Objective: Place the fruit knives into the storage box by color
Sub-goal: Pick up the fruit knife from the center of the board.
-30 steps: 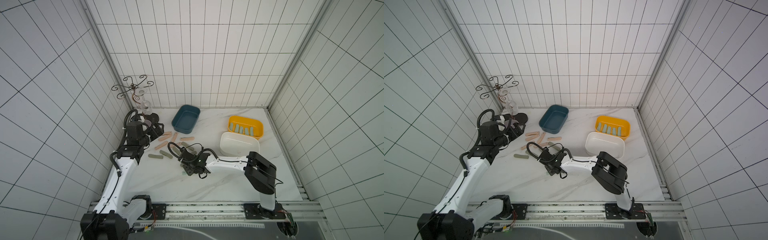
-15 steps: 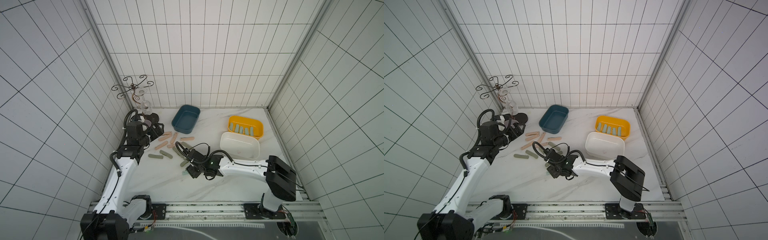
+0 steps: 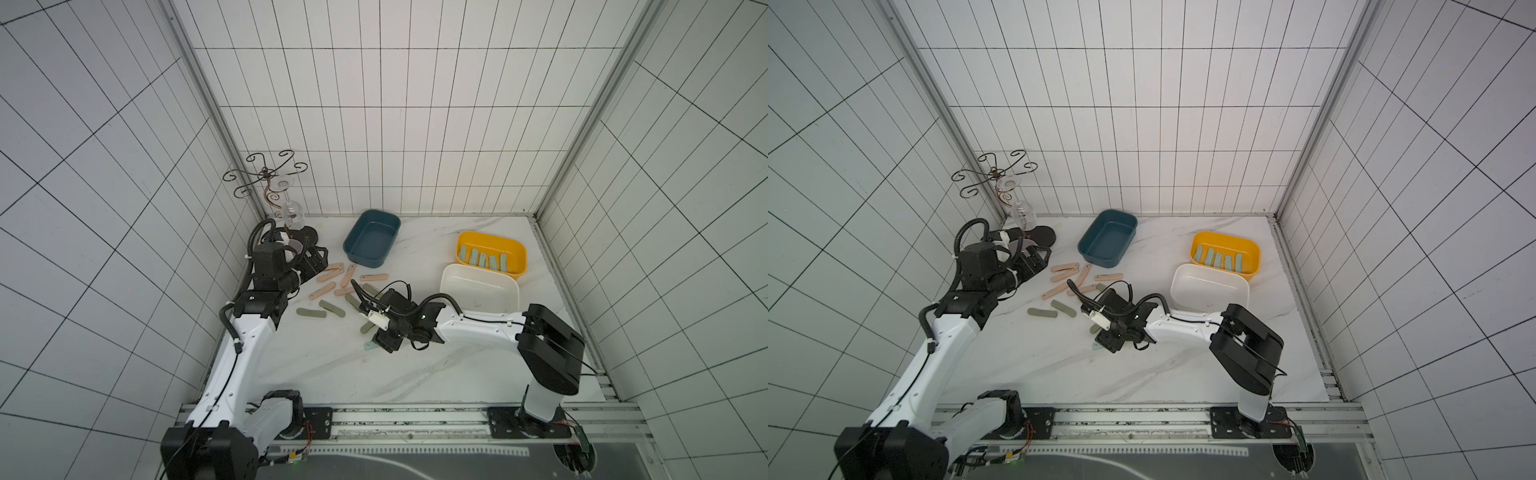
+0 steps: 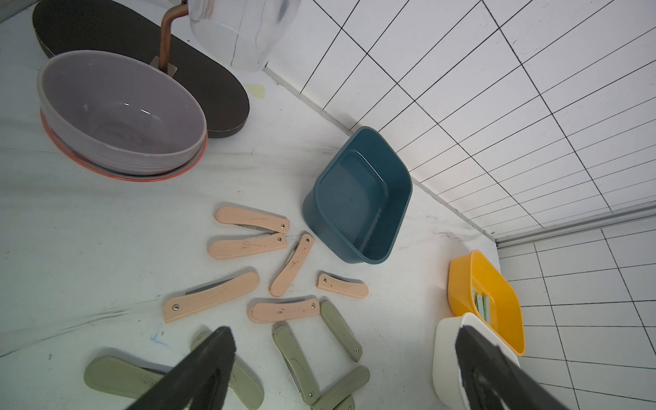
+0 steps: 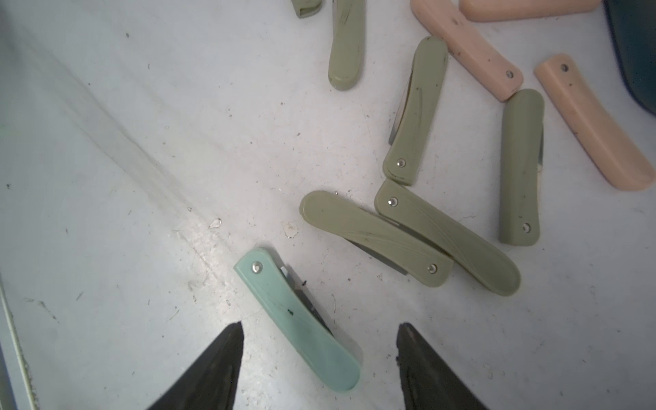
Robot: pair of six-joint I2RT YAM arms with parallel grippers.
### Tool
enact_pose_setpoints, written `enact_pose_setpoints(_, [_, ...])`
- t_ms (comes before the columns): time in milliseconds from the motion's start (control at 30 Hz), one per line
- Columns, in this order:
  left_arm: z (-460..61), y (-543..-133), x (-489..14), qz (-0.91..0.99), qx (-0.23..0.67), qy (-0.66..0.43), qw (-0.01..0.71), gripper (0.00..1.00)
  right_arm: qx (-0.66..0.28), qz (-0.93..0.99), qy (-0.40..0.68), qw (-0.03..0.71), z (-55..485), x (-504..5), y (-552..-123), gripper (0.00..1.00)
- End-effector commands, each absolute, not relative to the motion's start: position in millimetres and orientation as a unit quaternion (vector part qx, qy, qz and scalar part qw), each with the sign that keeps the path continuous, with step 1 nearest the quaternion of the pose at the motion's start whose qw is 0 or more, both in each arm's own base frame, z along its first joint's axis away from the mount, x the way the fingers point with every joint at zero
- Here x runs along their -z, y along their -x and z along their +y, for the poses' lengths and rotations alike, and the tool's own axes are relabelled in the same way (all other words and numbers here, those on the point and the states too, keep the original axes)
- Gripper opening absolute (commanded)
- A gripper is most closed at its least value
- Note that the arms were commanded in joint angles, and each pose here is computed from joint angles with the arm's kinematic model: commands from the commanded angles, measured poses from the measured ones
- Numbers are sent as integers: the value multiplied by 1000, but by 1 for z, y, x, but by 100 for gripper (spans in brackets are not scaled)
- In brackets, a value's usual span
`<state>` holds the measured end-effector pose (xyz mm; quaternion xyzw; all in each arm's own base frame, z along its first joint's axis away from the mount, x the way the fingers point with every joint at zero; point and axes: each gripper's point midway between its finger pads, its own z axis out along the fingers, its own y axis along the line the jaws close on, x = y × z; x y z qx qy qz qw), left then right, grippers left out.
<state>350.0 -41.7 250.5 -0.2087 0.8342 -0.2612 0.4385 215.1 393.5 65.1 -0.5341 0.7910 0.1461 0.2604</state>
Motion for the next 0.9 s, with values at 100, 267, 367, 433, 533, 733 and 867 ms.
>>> enact_pose_setpoints(100, [-39,-351,-262,829,257,206,453,97,-158,772,581,205,389,-33,-194,70])
enact_pose_setpoints(267, [-39,-352,-262,828,259,207,452,97,-155,773,582,199,388,-25,-191,70])
enact_pose_setpoints(367, [-39,-352,-262,827,260,208,452,97,-143,775,583,197,386,-19,-194,70])
enact_pose_setpoints(433, [-39,-353,-261,827,261,208,452,97,-136,776,585,194,386,-16,-195,70])
enact_pose_setpoints(533, [-39,-352,-260,828,260,209,451,97,-125,779,585,190,382,-11,-195,69])
enact_pose_setpoints(733, [-39,-353,-260,827,262,209,451,97,-111,785,580,187,378,-5,-196,64])
enact_pose_setpoints(867, [-40,-353,-260,827,263,209,451,97,-107,786,579,187,377,-5,-197,56])
